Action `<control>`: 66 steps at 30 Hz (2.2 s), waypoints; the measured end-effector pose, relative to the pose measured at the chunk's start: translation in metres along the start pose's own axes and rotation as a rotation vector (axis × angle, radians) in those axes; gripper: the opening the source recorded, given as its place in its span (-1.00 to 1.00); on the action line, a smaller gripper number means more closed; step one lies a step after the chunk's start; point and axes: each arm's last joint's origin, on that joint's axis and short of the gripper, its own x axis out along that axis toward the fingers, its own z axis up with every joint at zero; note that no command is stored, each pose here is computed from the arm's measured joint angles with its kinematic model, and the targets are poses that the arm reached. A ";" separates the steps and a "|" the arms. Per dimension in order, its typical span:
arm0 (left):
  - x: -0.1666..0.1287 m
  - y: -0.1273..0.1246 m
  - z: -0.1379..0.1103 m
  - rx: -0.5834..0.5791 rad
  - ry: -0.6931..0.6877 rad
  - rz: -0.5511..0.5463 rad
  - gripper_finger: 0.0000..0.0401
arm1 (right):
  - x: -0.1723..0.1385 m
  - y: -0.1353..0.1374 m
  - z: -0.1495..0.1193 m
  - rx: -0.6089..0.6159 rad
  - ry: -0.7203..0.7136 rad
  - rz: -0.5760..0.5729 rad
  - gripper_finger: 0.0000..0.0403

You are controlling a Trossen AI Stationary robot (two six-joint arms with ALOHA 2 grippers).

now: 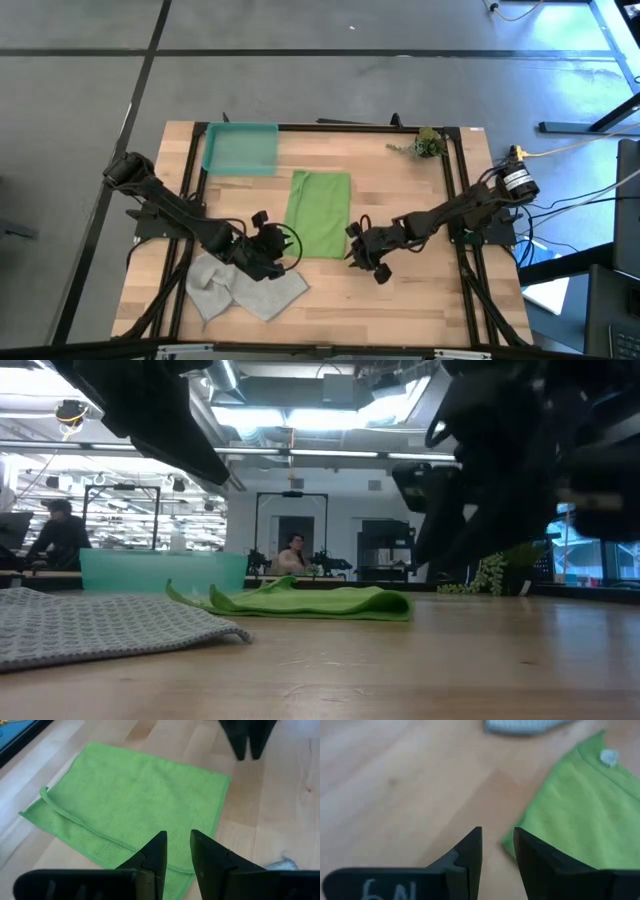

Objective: Roll microfiber towels into tight, uniform cylinder then place into a basket
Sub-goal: Roll the green towel

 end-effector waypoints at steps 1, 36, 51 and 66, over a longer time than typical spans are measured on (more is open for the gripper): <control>0.000 0.000 0.000 0.000 0.000 0.000 -0.59 | 0.002 0.000 -0.001 0.000 0.010 -0.011 -0.44; 0.000 0.000 0.000 0.007 0.000 -0.004 -0.59 | 0.039 0.003 -0.026 0.022 0.121 -0.144 -0.79; 0.000 0.000 0.000 0.008 0.001 -0.004 -0.59 | 0.017 -0.015 -0.003 0.112 0.060 -0.358 -0.98; 0.000 0.000 0.000 0.008 0.006 -0.010 -0.59 | 0.005 -0.078 -0.011 0.379 0.048 -0.579 -0.99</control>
